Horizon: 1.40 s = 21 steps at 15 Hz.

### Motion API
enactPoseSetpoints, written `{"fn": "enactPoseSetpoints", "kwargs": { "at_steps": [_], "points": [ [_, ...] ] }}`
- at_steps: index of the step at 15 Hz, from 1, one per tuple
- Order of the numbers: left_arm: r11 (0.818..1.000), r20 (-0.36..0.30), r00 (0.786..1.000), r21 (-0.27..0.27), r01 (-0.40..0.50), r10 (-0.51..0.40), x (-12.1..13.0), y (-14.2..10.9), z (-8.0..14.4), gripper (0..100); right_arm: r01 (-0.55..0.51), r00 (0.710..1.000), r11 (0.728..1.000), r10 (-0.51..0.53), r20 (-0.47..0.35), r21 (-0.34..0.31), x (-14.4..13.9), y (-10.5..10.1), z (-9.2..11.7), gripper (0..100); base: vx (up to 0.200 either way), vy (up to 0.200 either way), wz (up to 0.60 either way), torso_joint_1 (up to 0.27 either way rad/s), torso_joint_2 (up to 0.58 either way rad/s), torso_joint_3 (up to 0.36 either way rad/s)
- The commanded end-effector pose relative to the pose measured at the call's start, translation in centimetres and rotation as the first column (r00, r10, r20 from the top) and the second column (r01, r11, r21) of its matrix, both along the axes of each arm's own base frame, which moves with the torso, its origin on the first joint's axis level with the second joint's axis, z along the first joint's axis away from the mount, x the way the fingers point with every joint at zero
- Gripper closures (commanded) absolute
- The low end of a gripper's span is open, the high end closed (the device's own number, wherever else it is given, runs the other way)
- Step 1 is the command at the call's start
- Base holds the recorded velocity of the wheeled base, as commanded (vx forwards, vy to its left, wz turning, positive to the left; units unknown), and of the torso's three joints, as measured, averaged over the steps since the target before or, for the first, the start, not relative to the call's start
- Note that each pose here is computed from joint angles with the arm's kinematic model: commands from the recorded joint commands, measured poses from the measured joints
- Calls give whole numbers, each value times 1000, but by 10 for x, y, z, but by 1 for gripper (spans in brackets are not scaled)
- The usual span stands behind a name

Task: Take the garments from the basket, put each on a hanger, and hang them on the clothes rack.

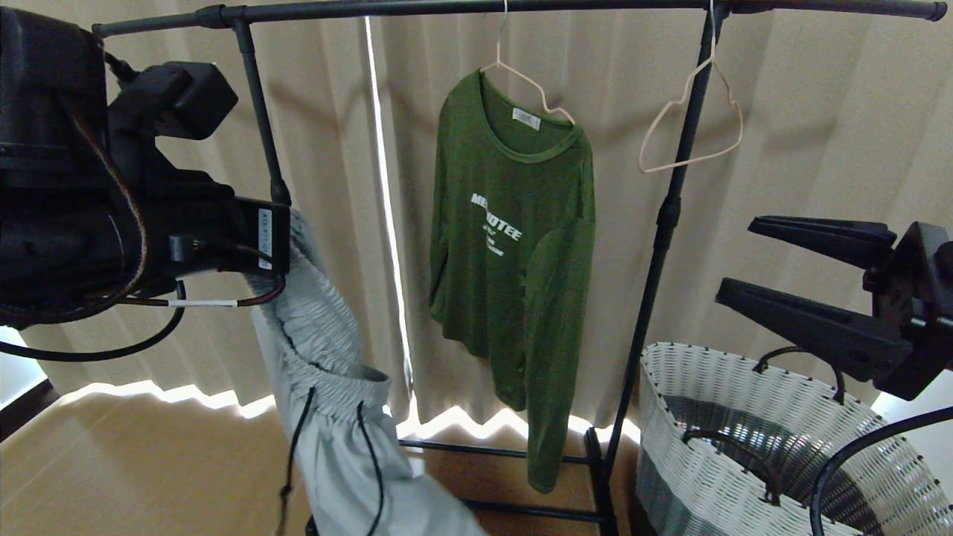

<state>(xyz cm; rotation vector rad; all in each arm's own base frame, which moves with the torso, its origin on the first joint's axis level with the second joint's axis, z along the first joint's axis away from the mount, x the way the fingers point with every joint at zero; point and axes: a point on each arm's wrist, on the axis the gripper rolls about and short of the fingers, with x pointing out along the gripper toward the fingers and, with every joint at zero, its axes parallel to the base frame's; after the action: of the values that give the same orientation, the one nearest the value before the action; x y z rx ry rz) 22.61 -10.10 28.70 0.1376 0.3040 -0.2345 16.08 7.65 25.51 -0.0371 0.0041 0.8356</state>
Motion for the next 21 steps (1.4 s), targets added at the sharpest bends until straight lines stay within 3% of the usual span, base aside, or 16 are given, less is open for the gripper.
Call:
{"fn": "enactPoseSetpoints", "kwargs": {
  "at_steps": [1,3,6,9,13,19,21],
  "points": [
    [1000,-3,1000,1,-1,1,1,0,-1,100,13,1000,1000,-13,-12,-11,-2,-3,-6,0,0,0,0,0,0,0],
    [1000,12,1000,-3,-16,16,-5,5,2,100,92,995,995,-93,-32,-47,0,-12,-17,0,0,0,0,0,0,0],
    [997,29,996,-3,-79,79,-26,30,1,100,298,952,945,-305,-33,-138,4,-34,-39,0,0,0,0,0,0,0],
    [988,64,986,-22,-155,156,-44,54,6,100,402,911,904,-411,-40,-145,-2,-51,-52,0,0,0,0,0,0,0],
    [981,102,976,-39,-192,195,-64,66,9,100,463,886,880,-463,25,-107,-9,-61,-70,0,0,0,0,0,0,0],
    [981,85,977,-32,-193,195,-81,70,-5,100,465,876,873,-478,-67,-150,-29,-64,-107,0,0,0,0,0,0,0],
    [981,85,977,-32,-193,195,-82,70,-6,100,466,876,872,-479,-62,-151,-32,-64,-109,0,0,0,0,0,0,0]
  ]
}}
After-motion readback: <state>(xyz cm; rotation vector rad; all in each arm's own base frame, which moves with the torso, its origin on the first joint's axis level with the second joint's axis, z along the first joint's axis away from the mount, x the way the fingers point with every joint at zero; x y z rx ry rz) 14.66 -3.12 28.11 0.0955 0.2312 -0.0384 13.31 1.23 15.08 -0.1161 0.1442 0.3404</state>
